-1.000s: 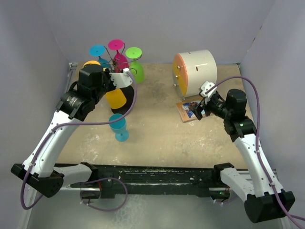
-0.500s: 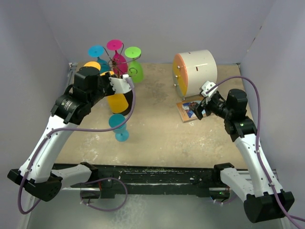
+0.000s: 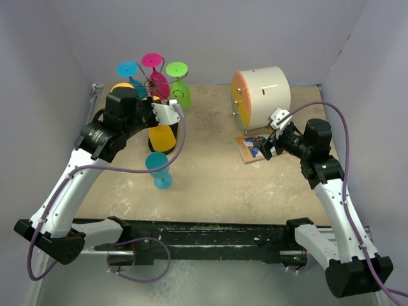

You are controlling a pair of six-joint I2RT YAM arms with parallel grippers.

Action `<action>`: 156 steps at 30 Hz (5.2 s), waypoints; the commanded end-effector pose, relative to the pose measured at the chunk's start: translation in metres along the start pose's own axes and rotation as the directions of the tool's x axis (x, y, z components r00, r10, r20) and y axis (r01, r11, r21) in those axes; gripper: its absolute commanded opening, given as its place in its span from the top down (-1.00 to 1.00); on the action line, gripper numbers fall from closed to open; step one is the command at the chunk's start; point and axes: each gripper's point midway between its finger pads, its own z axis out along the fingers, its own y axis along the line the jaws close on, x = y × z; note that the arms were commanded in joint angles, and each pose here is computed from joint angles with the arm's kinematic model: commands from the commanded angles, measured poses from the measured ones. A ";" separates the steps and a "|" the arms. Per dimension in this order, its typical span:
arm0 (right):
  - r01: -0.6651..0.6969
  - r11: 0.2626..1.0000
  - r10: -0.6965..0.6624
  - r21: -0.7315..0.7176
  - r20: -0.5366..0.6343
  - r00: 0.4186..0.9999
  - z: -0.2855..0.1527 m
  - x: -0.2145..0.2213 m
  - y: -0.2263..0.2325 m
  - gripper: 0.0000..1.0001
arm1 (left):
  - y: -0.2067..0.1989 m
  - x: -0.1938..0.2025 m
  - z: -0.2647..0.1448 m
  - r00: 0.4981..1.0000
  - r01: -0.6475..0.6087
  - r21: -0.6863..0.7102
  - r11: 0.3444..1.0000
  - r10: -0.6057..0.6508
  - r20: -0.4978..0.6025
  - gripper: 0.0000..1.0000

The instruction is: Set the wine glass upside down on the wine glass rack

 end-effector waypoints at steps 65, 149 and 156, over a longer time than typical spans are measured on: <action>0.016 1.000 -0.017 0.026 0.031 0.999 -0.010 -0.004 -0.009 -0.74 | -0.199 0.020 -0.062 0.976 0.068 0.716 0.695 -0.196 0.098 -0.61; -0.409 0.895 0.445 -0.177 0.395 0.804 -0.020 -0.231 -0.024 -0.59 | 0.038 -0.149 -0.108 0.394 0.540 0.586 0.604 -0.797 0.458 1.00; -0.454 0.855 0.518 -0.252 0.351 0.780 0.013 -0.252 -0.012 -0.56 | 0.038 -0.149 -0.107 0.390 0.539 0.595 0.597 -0.802 0.451 1.00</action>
